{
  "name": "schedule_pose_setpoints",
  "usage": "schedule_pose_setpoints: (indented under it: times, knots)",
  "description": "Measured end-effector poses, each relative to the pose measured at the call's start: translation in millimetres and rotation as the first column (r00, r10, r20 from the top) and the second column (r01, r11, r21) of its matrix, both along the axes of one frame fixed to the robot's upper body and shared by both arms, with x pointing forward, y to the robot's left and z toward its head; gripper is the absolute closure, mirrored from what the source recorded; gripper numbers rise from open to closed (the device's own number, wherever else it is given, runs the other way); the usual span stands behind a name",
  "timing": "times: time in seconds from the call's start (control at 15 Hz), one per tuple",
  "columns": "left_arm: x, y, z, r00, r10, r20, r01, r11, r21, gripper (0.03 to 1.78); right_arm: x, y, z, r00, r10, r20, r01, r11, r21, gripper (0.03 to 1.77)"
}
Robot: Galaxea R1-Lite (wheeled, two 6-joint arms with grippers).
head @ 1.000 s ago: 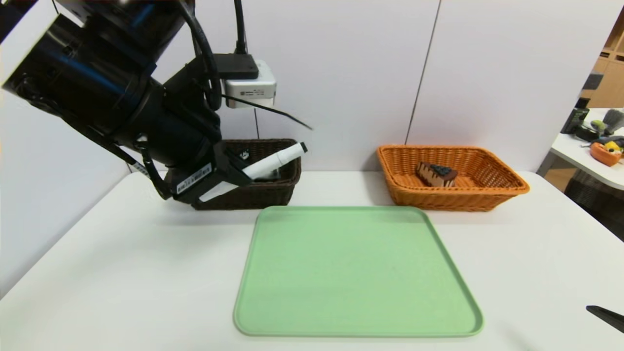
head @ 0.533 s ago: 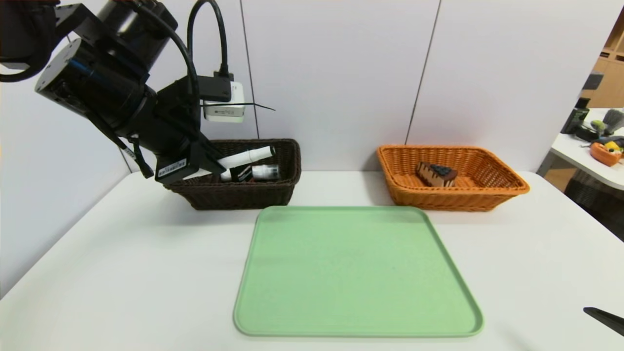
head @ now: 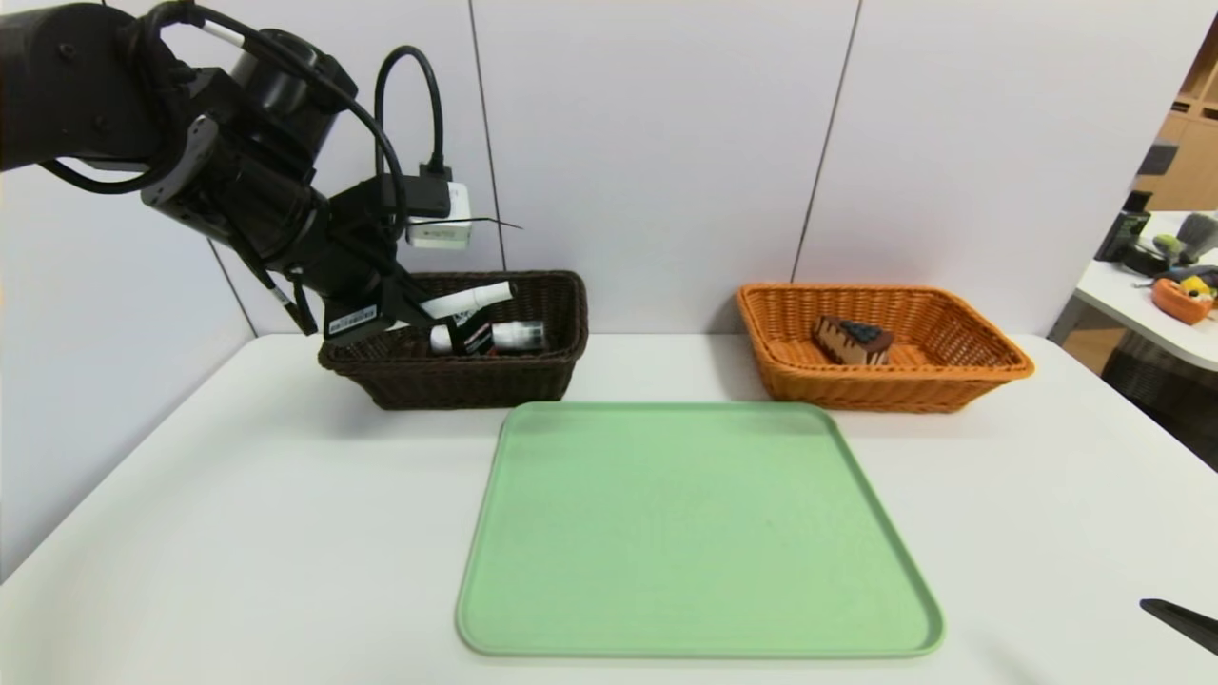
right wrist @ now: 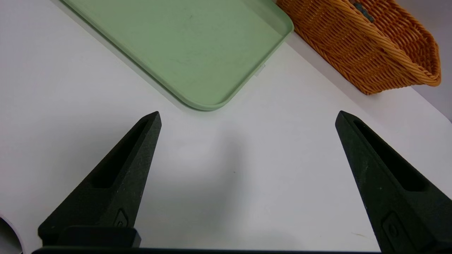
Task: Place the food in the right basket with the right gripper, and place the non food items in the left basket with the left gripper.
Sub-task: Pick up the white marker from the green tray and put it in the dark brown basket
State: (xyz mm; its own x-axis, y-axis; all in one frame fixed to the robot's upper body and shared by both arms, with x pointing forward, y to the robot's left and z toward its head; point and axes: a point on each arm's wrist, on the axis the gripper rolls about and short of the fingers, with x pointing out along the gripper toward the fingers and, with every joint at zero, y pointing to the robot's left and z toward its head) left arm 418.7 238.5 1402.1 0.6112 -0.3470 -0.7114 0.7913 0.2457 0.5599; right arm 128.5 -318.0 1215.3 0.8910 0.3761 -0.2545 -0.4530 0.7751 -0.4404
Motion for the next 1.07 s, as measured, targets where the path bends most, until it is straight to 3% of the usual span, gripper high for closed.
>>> schedule_pose_setpoints:
  times: [0.47, 1.07]
  knots:
    - [38.6, 6.6, -24.3, 0.999, 0.042, 0.035, -0.042, 0.999, -0.001, 1.66, 0.1, 0.1, -0.5, 1.0, 0.001, -0.005, -0.001, 1.0, -0.004, 0.1]
    - [58.4, 7.8, -47.9, 0.998, 0.055, -0.001, -0.055, 0.998, 0.015, 1.66, 1.3, 0.8, -1.5, 1.0, 0.001, -0.02, -0.002, 1.0, -0.015, 0.1]
